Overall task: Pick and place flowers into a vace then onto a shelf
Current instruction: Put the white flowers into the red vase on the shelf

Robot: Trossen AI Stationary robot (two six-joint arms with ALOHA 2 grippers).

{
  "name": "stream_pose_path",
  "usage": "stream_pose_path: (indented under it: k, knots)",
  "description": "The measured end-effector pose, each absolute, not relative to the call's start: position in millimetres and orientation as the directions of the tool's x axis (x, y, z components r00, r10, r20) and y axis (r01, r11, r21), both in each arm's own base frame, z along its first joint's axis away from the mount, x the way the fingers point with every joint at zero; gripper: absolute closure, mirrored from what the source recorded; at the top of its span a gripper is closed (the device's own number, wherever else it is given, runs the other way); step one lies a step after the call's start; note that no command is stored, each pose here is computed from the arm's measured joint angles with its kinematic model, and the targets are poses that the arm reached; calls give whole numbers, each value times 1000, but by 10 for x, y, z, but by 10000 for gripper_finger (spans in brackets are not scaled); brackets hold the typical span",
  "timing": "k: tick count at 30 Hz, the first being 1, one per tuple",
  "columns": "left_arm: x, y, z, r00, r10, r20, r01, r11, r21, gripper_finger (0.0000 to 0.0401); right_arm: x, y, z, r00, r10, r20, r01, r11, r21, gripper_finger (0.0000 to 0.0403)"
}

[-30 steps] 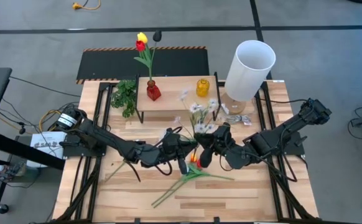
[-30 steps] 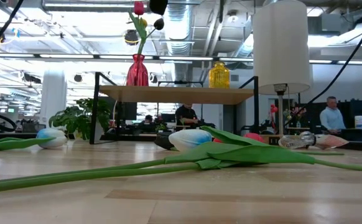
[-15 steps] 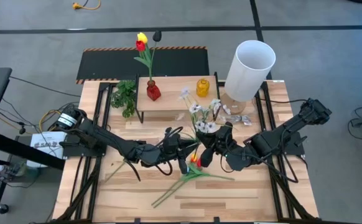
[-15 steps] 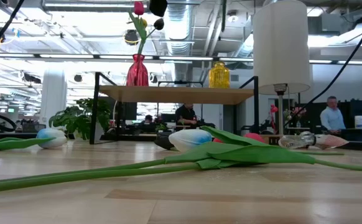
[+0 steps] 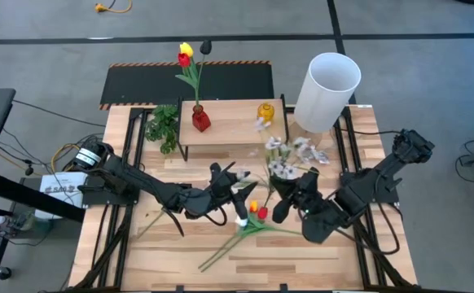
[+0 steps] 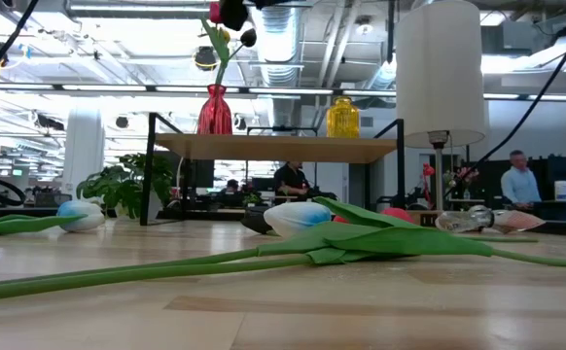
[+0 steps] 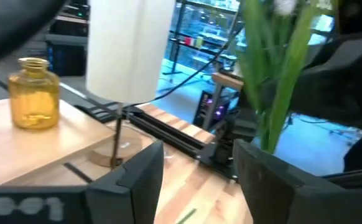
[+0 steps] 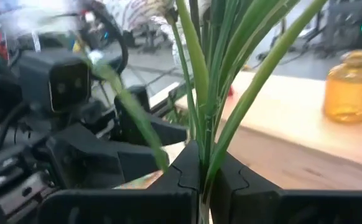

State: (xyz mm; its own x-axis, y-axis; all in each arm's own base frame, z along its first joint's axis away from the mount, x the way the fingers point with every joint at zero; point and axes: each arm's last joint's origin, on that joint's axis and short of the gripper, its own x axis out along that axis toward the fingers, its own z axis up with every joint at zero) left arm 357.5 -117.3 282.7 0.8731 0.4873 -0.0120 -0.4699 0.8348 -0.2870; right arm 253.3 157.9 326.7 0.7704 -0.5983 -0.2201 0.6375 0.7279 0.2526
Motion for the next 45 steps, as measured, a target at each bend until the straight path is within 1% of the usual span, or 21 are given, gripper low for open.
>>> stream_pose_path:
  k: [7,11,18,23,26,29,35,40,45]
  knots:
    - [3558,-1153,2818,820,573,-16,-554,785,-277,207,2469,1580,3322,748,-644,-163,662,705,255,402]
    - [3535,-1160,2821,778,628,-14,-606,746,-277,207,2476,1528,3351,708,-696,-118,699,667,260,402]
    - [3477,-1211,2825,694,719,-10,-693,666,-276,207,2592,1329,3354,647,-754,-112,748,600,285,403]
    - [3460,-1253,2825,699,716,-10,-692,672,-264,207,2708,1137,3371,609,-783,-125,772,549,320,403]
    - [3464,-1263,2825,719,695,-11,-679,699,-223,207,2778,1038,3384,615,-774,-151,770,547,328,403]
    - [3471,-1269,2824,741,672,-12,-658,722,-213,207,2838,979,3424,619,-771,-148,767,552,328,403]
    - [3467,-1257,2817,720,694,-14,-686,709,-162,207,2897,935,3496,615,-779,-120,769,560,308,403]
    - [3478,-1202,2817,689,725,-13,-720,683,-124,207,2932,852,3510,596,-795,-115,779,537,324,403]
    - [3522,-1085,2817,679,734,-14,-730,672,-124,207,2978,769,3526,612,-781,-125,762,540,357,403]
